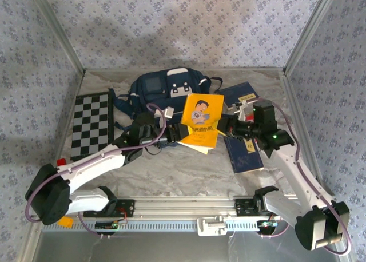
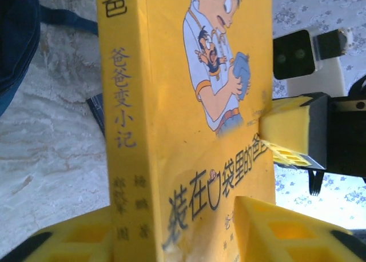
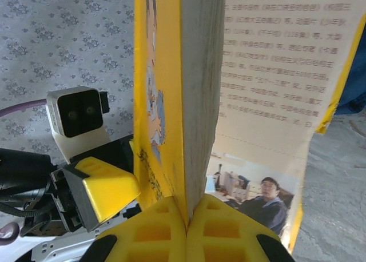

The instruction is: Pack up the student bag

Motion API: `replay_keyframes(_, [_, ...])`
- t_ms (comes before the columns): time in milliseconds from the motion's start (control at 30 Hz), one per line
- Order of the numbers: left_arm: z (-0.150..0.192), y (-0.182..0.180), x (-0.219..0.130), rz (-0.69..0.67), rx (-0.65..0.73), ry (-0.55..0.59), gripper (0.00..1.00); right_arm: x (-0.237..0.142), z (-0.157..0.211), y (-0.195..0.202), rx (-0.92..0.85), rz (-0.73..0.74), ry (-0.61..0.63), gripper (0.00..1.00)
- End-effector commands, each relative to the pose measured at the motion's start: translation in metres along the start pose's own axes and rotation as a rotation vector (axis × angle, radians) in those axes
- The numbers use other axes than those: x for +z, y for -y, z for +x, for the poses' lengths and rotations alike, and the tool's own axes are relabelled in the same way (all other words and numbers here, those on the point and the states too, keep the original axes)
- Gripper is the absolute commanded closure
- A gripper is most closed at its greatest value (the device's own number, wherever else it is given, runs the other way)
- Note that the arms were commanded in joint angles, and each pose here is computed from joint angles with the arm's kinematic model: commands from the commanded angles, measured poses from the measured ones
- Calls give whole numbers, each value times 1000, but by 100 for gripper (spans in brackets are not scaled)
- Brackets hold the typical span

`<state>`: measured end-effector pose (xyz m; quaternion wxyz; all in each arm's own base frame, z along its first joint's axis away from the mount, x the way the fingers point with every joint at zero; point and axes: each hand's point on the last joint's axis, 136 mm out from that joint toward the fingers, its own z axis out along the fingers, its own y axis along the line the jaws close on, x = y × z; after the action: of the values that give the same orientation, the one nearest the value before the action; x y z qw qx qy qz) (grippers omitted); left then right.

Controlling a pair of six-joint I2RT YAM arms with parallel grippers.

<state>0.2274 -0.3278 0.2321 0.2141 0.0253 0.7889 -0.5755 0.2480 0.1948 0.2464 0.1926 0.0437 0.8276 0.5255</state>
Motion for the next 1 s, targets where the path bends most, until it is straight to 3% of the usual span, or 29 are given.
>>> replay_keyframes(0, [-10, 28, 2, 123, 34, 20, 65, 1, -6, -15, -69, -60, -9, 100])
replay_keyframes(167, [-22, 33, 3, 136, 32, 38, 90, 2, -7, -7, -88, -25, -20, 100])
replay_keyframes(267, [-29, 36, 1, 145, 40, 56, 100, -1, -10, 1, -69, 6, -12, 89])
replay_keyframes(333, [-34, 39, -1, 152, 37, 70, 100, -2, -11, 5, -50, 18, -4, 77])
replay_keyframes(533, [-48, 53, -8, 193, 47, 113, 100, -5, -9, 10, -7, 20, -9, 26])
replay_keyframes(633, [-54, 63, -10, 216, 61, 127, 100, -3, -7, 9, 21, 3, -21, 11])
replay_keyframes(767, [-63, 80, -7, 255, 64, 139, 100, 2, -9, -2, 30, -59, -20, 2])
replay_keyframes(967, [-71, 101, -6, 324, 75, 152, 100, 11, -16, -27, 33, -165, -27, 0])
